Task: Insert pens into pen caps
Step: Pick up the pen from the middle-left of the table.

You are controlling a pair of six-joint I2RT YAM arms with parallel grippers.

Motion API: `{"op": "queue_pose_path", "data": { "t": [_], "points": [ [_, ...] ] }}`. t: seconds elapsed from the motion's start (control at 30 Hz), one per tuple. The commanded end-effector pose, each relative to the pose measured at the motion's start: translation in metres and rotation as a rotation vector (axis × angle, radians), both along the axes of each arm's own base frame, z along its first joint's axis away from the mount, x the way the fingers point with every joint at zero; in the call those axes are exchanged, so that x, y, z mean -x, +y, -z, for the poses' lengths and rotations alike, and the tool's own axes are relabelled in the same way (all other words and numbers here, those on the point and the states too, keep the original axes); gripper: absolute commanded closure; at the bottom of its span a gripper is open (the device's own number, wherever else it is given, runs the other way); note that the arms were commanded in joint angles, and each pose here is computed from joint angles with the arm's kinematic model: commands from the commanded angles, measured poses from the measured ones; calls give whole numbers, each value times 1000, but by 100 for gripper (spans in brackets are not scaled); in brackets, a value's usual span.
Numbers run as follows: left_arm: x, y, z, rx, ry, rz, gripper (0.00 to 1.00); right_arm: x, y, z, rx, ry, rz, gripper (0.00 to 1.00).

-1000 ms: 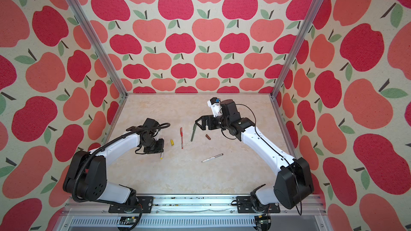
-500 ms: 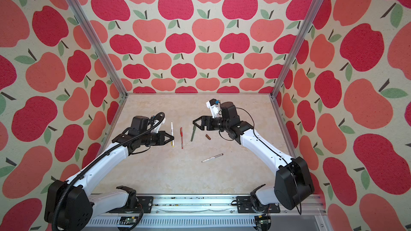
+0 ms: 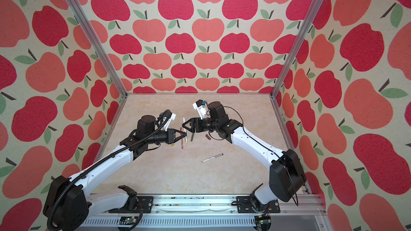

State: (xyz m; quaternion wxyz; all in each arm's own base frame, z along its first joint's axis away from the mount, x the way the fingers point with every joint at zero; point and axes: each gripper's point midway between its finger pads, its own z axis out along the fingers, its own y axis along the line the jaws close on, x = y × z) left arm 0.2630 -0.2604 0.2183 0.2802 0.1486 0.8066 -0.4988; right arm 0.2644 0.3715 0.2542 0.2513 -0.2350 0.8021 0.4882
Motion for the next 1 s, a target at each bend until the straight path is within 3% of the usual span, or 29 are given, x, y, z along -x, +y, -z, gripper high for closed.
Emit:
{"op": "queue_pose_path", "data": {
  "t": [0.0, 0.17, 0.37, 0.73, 0.87, 0.97],
  "points": [
    [-1, -6, -1, 33, -9, 4, 100, 1, 7, -6, 24, -40, -20, 39],
    [-1, -9, 0, 36, -7, 9, 100, 0, 8, -1, 45, -40, -17, 54],
    [-1, -13, -2, 40, -13, 12, 100, -4, 10, 6, 64, -37, -7, 57],
    [-3, -12, -1, 41, -18, -7, 100, -11, 9, 7, 78, -41, 34, 84],
    [-6, -11, 0, 46, -23, -35, 78, -12, 8, 3, 66, -35, 53, 88],
    [-8, -8, -1, 61, -34, -59, 69, -13, 8, -1, 45, -22, 73, 90]
  ]
}}
